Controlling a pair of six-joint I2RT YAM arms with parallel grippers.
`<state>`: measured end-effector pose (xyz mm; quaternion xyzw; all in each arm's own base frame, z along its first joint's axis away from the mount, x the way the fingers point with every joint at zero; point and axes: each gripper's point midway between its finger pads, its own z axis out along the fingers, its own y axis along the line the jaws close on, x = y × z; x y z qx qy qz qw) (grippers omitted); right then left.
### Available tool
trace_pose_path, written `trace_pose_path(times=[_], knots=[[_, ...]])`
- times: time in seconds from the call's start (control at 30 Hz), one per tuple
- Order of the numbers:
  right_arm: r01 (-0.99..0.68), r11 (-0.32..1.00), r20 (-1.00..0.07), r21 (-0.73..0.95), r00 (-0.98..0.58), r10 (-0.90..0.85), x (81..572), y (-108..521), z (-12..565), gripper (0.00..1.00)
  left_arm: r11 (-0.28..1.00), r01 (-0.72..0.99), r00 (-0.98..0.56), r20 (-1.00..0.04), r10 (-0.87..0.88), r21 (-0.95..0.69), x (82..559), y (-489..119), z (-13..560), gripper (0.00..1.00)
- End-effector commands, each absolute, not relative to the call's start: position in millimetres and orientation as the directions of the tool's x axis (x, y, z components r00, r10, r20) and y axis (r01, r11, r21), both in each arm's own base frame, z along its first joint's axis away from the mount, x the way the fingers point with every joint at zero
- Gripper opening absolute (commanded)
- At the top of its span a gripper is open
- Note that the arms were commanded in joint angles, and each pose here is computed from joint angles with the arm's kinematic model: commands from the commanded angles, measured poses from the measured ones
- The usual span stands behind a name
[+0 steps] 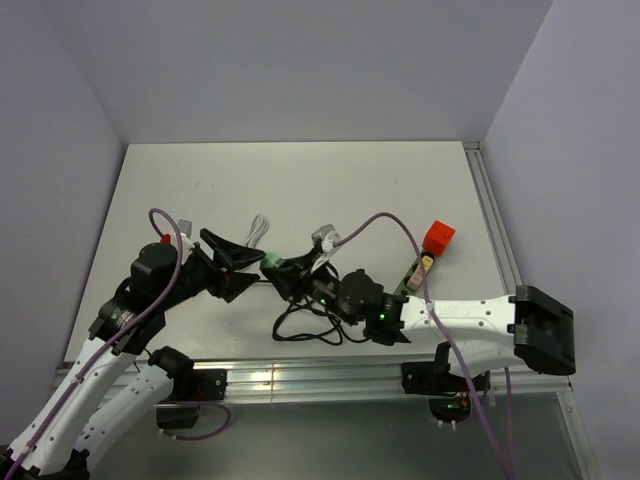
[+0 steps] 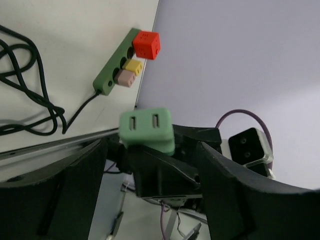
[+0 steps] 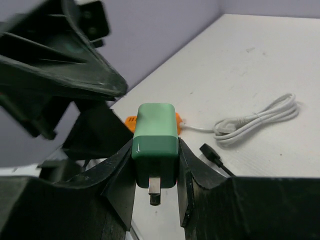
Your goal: Insert the plug
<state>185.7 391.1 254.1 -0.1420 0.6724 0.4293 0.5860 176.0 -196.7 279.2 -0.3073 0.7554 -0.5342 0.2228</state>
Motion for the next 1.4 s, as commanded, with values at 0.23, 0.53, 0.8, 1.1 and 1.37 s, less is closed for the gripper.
trace_pose_path(times=[0.23, 0.53, 0.8, 1.1, 1.37], knots=[[-0.917, 0.268, -0.917, 0.296, -0.194, 0.349, 139, 363, 305, 0.0, 0.178, -0.084, -0.87, -0.015, -0.492, -0.98, 140, -221, 293, 0.67], [-0.935, 0.159, -0.905, 0.316, -0.247, 0.348, 131, 371, 299, 0.0, 0.122, -0.04, -0.905, -0.016, -0.426, -0.992, 132, -228, 307, 0.71], [-0.944, 0.098, -0.903, 0.315, -0.266, 0.337, 120, 370, 296, 0.0, 0.094, -0.052, -0.922, 0.011, -0.387, -0.994, 126, -231, 304, 0.66], [-0.955, 0.068, -0.916, 0.289, -0.255, 0.309, 120, 360, 293, 0.0, 0.081, -0.015, -0.943, -0.013, -0.333, -0.997, 115, -232, 309, 0.56], [-0.968, 0.046, -0.932, 0.247, -0.225, 0.285, 116, 361, 296, 0.0, 0.045, -0.066, -0.957, 0.051, -0.285, -0.997, 106, -234, 305, 0.6]])
